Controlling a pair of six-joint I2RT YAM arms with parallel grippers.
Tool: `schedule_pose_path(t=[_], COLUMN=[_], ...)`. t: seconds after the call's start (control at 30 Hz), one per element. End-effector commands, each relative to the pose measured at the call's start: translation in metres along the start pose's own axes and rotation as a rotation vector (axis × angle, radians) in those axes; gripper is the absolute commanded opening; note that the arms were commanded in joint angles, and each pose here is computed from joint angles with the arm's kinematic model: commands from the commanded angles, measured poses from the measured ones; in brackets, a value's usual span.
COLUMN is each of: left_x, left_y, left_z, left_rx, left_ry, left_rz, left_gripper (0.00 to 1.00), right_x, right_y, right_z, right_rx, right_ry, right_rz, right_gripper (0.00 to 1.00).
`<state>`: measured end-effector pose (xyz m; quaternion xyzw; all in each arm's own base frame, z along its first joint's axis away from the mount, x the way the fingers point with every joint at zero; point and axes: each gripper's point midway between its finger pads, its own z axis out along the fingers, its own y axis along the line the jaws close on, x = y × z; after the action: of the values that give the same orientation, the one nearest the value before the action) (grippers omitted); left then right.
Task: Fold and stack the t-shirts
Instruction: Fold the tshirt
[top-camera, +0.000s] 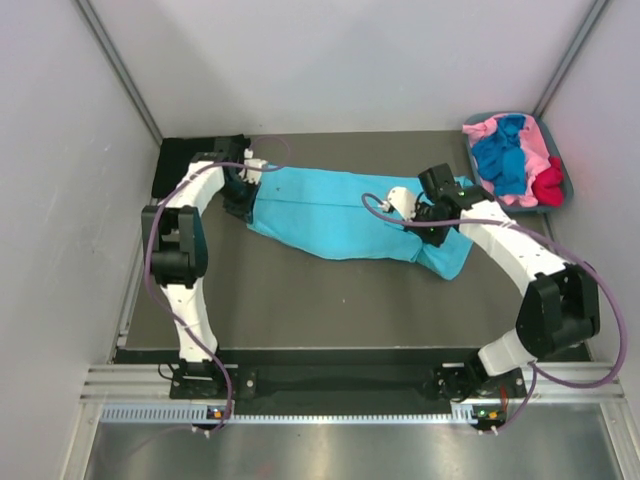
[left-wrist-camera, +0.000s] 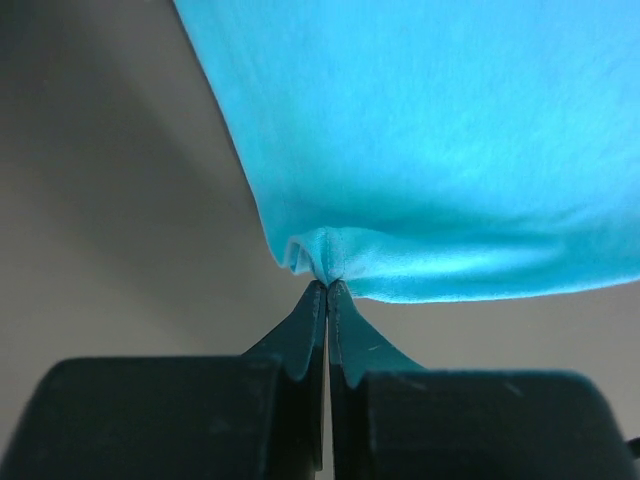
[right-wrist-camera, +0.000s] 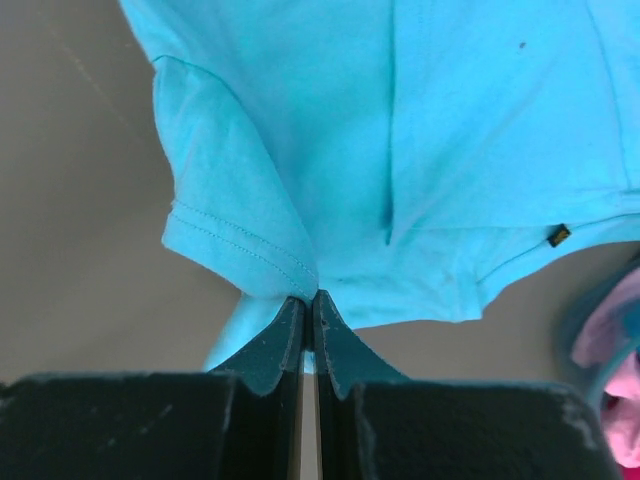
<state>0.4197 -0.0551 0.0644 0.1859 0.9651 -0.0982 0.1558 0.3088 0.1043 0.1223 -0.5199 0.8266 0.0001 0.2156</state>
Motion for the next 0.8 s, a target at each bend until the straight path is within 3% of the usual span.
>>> schedule_pose_path(t=[0.0,0.37,0.77], left_x=[-0.025,-0.077,-0.098], left_y=[-0.001,0.025,0.037], left_z=[-0.006,-0.006,0.006], left_rx=[0.012,-0.073,-0.095], left_ry=[-0.043,-0.132,-0.156], left_rz=[0.026,0.045,0.056], left_gripper=[0.00,0.00,0.00], right_x=[-0.010,-0.017,-0.027], right_y=[-0.030,-0.074,-0.126], right_z=[-0.005,0.005,0.025], right_rx=[0.080,0.124,0.195], right_ry=[0.005,0.026,0.062], right_rz=[-0.004,0.050,0.089], right_gripper=[0.00,0.00,0.00])
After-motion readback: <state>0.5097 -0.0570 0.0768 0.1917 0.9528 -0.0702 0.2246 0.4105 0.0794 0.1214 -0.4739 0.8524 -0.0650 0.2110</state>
